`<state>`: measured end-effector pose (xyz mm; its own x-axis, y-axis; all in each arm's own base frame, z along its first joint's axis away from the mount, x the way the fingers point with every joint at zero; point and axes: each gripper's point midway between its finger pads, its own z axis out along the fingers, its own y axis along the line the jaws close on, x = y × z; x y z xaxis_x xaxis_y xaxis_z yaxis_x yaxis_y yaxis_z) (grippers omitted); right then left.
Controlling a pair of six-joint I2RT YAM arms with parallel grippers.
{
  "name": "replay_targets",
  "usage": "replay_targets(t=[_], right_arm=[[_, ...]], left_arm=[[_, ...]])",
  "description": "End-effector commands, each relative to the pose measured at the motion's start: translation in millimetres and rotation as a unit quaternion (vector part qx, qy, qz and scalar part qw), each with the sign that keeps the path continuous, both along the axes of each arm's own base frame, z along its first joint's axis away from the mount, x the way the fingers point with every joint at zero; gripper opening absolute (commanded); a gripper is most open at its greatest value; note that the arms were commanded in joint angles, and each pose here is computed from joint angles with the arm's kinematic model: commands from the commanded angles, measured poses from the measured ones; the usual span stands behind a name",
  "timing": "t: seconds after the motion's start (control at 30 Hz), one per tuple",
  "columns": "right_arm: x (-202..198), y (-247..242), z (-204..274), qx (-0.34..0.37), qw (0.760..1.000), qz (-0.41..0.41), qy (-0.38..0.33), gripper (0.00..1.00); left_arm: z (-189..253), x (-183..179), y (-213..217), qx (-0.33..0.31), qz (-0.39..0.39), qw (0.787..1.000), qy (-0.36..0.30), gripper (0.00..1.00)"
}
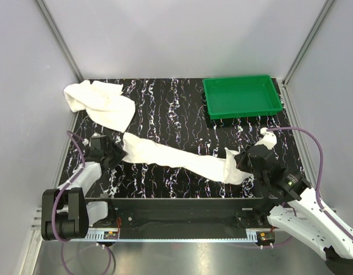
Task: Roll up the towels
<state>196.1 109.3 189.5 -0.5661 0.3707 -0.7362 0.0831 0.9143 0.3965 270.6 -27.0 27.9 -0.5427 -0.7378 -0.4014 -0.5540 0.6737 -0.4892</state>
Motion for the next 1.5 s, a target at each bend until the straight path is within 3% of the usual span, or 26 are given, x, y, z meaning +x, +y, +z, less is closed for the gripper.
replay_targets(t=[0.0, 0.07, 0.13, 0.27, 0.37, 0.5, 0.63, 0.7, 0.77, 0.83, 0.87, 0.9, 0.97, 1.03, 1.07, 1.1, 1.27, 1.3, 1.33, 1.4, 1.47], right_arm=[[4.6, 3.5, 4.3, 0.009, 1.0, -0.001, -0.012, 0.0], [4.7, 3.3, 4.4, 0.009, 1.0, -0.002, -0.013, 0.0], [4.6, 2.4, 3.8, 0.007, 1.0, -0.003, -0.012, 0.0], [3.9, -0.8, 3.0, 0.001, 1.0, -0.006, -0.012, 0.0], [3.3, -2.3, 0.0, -0.001, 1.0, -0.009, -0.011, 0.0], [5.1, 0.4, -0.3, 0.003, 1.0, -0.007, -0.013, 0.0], [7.6, 1.6, -2.4, -0.002, 1.0, -0.007, -0.01, 0.0], [7.6, 1.1, -2.8, -0.005, 1.0, -0.008, -0.01, 0.0], [7.9, -0.6, -3.2, -0.009, 1.0, -0.01, -0.01, 0.0], [7.8, -2.4, -2.5, -0.013, 1.0, -0.012, -0.012, 0.0], [8.5, -3.3, -1.1, -0.014, 1.0, -0.015, -0.013, 0.0], [8.2, -4.9, -1.0, -0.016, 1.0, -0.017, -0.013, 0.0], [8.3, -6.3, 1.6, -0.016, 1.0, -0.02, -0.015, 0.0], [7.3, -9.4, 2.4, -0.02, 0.999, -0.025, -0.015, 0.0], [7.1, -10.5, 0.8, -0.021, 0.999, -0.028, -0.014, 0.0], [7.3, -10.3, 1.9, -0.019, 0.999, -0.027, -0.017, 0.0], [10.7, -6.4, -2.4, -0.022, 0.999, -0.022, -0.016, 0.0], [11.8, -5.4, -2.7, -0.021, 0.999, -0.022, -0.016, 0.0], [12.6, -4.8, -5.6, -0.025, 0.999, -0.022, -0.013, 0.0], [13.8, -3.0, -5.4, -0.023, 0.999, -0.021, -0.014, 0.0], [14.3, -1.5, -5.3, -0.021, 1.0, -0.02, -0.013, 0.0]], left_arm=[[-4.0, 5.5, -3.9, 0.001, -0.004, 1.0, -0.005, 0.53], [-4.3, 8.1, -4.9, 0.002, -0.007, 1.0, -0.007, 0.39], [-5.4, 9.5, -4.8, 0.003, -0.008, 1.0, -0.007, 0.0], [18.0, 17.2, -7.5, 0.007, -0.018, 0.999, -0.028, 0.0], [87.0, 41.1, -4.6, 0.025, -0.013, 0.995, -0.093, 0.0], [137.4, 66.4, -2.7, 0.034, -0.01, 0.99, -0.134, 0.0], [180.9, 123.6, -1.2, 0.036, -0.005, 0.987, -0.158, 0.0], [168.5, 149.6, -11.2, 0.037, -0.018, 0.99, -0.131, 0.0], [192.6, 182.6, -18.3, 0.037, -0.026, 0.987, -0.152, 0.0], [158.4, 210.3, -27.5, 0.04, -0.05, 0.992, -0.112, 0.09], [175.5, 228.6, -38.1, 0.039, -0.072, 0.989, -0.124, 0.38], [135.3, 238.4, -43.7, 0.046, -0.1, 0.991, -0.073, 0.48], [127.5, 235.7, -55.3, 0.059, -0.128, 0.989, -0.033, 0.6], [134.0, 220.1, -51.8, 0.086, -0.123, 0.987, -0.051, 0.67], [111.8, 201.6, -53.7, 0.085, -0.127, 0.987, -0.047, 0.71], [140.4, 191.4, -47.3, 0.094, -0.111, 0.986, -0.084, 0.76], [137.3, 125.3, -28.4, 0.113, -0.085, 0.987, -0.079, 0.78], [152.3, 113.0, -29.8, 0.102, -0.076, 0.986, -0.105, 0.77], [125.1, 91.3, -31.2, 0.093, -0.083, 0.989, -0.081, 0.73], [122.6, 70.9, -30.7, 0.081, -0.07, 0.99, -0.094, 0.71], [88.9, 44.9, -28.8, 0.075, -0.067, 0.993, -0.062, 0.69]])
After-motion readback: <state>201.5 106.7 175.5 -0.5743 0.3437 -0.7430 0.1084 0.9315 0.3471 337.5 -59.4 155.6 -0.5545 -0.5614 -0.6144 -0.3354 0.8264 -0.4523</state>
